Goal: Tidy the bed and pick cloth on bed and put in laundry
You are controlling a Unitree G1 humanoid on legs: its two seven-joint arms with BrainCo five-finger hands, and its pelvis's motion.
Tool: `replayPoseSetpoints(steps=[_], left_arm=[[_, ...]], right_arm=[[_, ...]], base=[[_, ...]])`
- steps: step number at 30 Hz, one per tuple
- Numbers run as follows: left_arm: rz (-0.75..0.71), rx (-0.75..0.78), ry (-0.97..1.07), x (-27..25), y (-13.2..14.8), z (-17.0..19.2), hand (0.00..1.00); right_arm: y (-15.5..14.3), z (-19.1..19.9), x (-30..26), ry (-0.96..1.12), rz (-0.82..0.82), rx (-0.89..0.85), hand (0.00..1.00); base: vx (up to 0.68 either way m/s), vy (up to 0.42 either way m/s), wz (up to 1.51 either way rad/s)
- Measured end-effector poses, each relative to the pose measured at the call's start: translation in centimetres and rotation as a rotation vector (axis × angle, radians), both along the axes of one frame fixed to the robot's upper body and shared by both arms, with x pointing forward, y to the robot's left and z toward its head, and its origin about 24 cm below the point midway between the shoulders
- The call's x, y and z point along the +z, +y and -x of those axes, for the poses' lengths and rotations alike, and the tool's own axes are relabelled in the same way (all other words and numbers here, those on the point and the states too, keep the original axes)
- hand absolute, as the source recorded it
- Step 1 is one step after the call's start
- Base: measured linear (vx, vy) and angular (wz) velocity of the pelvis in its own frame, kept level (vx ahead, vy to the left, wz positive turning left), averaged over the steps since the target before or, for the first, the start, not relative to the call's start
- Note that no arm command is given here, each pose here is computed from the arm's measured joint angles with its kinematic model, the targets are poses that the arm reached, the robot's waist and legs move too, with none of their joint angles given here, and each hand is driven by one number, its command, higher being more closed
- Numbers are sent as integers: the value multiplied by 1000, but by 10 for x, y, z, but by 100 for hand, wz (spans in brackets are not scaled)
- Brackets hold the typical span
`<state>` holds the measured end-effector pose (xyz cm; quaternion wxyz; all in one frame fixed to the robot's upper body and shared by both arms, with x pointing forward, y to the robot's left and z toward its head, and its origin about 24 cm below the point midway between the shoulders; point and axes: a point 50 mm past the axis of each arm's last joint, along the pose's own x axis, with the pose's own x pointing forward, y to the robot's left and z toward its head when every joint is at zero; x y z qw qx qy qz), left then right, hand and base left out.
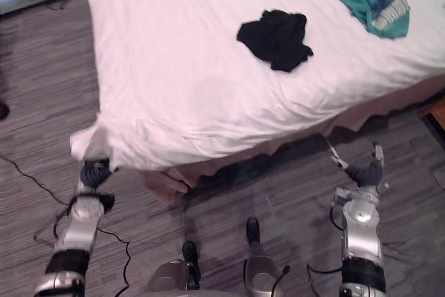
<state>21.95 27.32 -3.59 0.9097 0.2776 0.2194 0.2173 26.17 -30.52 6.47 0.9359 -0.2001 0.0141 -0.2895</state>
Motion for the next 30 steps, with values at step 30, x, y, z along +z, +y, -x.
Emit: replayPoseSetpoints(steps=[30], left_arm=[[399,65,65,-50,-89,-15,0]], right_arm=[[124,-143,166,-375,-148,411,100]], base=[[-56,-13,20]])
